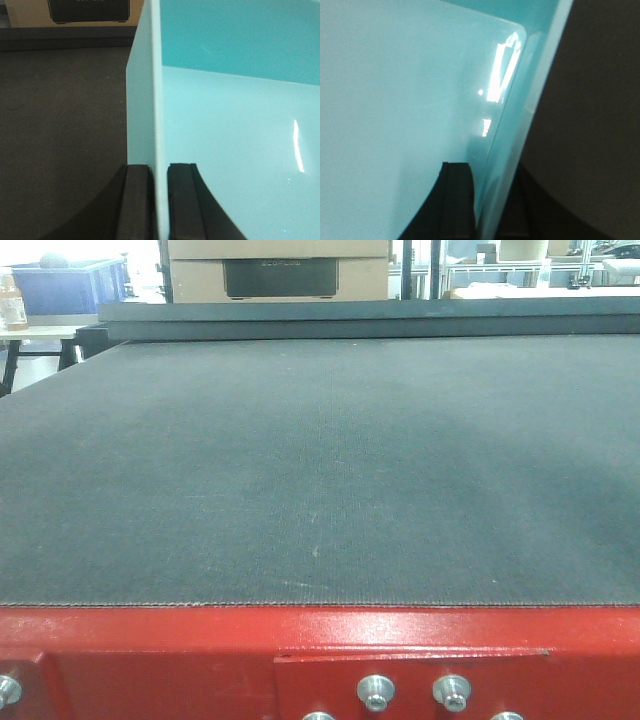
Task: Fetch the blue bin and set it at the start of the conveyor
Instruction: 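Lower the held bin with both grippers onto the conveyor belt start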
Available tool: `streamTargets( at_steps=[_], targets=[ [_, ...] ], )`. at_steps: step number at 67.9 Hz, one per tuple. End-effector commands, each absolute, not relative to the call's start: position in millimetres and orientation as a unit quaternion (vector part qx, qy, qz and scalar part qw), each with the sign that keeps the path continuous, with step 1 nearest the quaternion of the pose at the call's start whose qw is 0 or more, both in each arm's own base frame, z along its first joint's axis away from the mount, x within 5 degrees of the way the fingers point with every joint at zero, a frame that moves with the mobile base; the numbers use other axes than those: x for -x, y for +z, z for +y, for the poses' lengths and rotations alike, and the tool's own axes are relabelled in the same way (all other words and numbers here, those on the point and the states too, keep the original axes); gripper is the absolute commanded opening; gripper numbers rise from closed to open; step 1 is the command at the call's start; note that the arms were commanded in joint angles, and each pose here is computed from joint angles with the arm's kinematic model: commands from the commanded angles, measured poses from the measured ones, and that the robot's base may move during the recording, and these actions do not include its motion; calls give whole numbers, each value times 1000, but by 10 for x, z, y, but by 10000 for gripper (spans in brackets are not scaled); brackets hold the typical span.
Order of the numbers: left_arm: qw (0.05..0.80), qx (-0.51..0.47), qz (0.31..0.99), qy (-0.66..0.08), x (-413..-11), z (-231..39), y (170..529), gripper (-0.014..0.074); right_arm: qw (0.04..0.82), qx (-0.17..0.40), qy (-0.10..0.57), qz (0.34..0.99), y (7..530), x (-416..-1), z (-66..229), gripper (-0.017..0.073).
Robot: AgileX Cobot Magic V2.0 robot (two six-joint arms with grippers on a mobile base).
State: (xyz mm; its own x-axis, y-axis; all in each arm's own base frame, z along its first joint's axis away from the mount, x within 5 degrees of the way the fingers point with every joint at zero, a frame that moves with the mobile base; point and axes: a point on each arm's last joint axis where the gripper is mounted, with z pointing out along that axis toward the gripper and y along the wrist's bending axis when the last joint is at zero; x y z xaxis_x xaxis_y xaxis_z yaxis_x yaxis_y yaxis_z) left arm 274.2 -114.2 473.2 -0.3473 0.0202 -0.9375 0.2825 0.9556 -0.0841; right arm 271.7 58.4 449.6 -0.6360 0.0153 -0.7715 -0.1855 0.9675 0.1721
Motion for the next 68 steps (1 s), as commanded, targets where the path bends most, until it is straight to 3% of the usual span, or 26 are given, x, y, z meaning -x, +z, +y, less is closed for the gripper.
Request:
streamTargets(
  at_steps=[1,60,68],
  targets=[
    [590,-85,788,-151,-2693,-1169,4850,-111,449,61,117,884,4576,-2702,584,-151],
    [607,-85,775,-157,-2692,-1173,4897,-111,457,59,125,879,4606,-2685,591,-151],
    [556,-83,814,-144,-2663,-1154,4784,-111,440,65,124,887,4566,-2685,599,-151]
  ],
)
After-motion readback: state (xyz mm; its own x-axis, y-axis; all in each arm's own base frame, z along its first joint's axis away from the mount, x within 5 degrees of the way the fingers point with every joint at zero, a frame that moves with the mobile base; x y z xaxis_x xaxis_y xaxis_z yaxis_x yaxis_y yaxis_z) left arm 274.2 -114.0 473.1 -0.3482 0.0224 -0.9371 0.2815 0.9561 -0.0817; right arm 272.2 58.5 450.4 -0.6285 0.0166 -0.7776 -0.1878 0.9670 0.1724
